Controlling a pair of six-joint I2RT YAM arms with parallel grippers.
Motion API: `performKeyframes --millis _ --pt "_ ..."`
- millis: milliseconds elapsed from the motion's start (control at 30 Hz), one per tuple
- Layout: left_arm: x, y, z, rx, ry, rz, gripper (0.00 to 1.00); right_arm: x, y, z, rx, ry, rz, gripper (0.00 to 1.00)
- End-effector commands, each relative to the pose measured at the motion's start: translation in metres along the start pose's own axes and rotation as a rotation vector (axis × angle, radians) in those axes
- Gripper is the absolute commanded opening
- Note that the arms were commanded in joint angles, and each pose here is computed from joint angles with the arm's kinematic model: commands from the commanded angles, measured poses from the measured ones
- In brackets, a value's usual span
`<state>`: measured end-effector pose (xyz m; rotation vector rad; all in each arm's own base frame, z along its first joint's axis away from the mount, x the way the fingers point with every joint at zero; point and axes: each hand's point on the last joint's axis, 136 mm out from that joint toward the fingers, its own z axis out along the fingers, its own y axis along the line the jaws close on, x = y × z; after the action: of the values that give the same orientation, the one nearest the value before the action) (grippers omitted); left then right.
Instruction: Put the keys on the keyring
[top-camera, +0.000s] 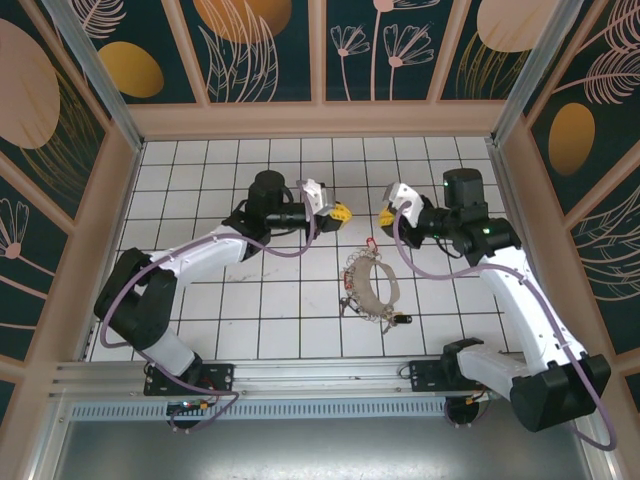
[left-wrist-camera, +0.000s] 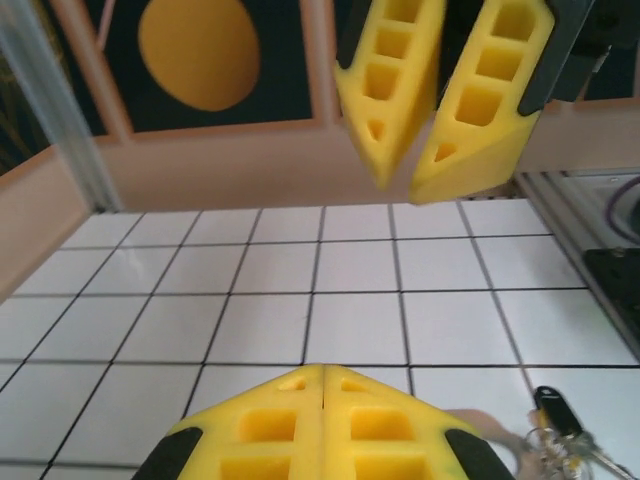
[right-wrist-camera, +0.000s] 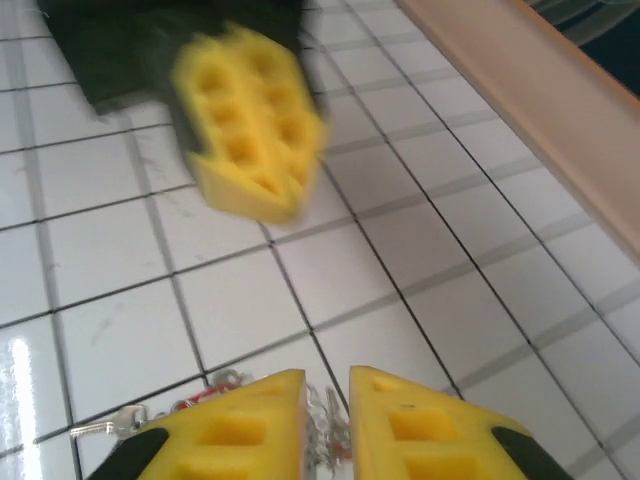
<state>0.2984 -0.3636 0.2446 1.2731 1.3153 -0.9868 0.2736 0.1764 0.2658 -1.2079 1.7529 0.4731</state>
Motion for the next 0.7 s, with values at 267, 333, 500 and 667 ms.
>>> performKeyframes --millis 267,333,500,667 --pt "0.032 0.053 -0.039 -0.327 0.108 -0.06 0.11 0.091 0.006 0.016 0.143 0.206 1.231 0.18" --pt "0.039 0.068 -0.05 -0.427 0.125 -0.105 0.16 0.105 0.041 0.026 0.1 0.3 1.27 0.2" --pt "0.044 0.08 -0.072 -0.559 0.139 -0.147 0.18 0.134 0.099 0.027 0.08 0.426 1.285 0.22" --pt "0.054 0.085 -0.085 -0.637 0.158 -0.166 0.19 0.176 0.121 0.027 0.128 0.521 1.32 0.29"
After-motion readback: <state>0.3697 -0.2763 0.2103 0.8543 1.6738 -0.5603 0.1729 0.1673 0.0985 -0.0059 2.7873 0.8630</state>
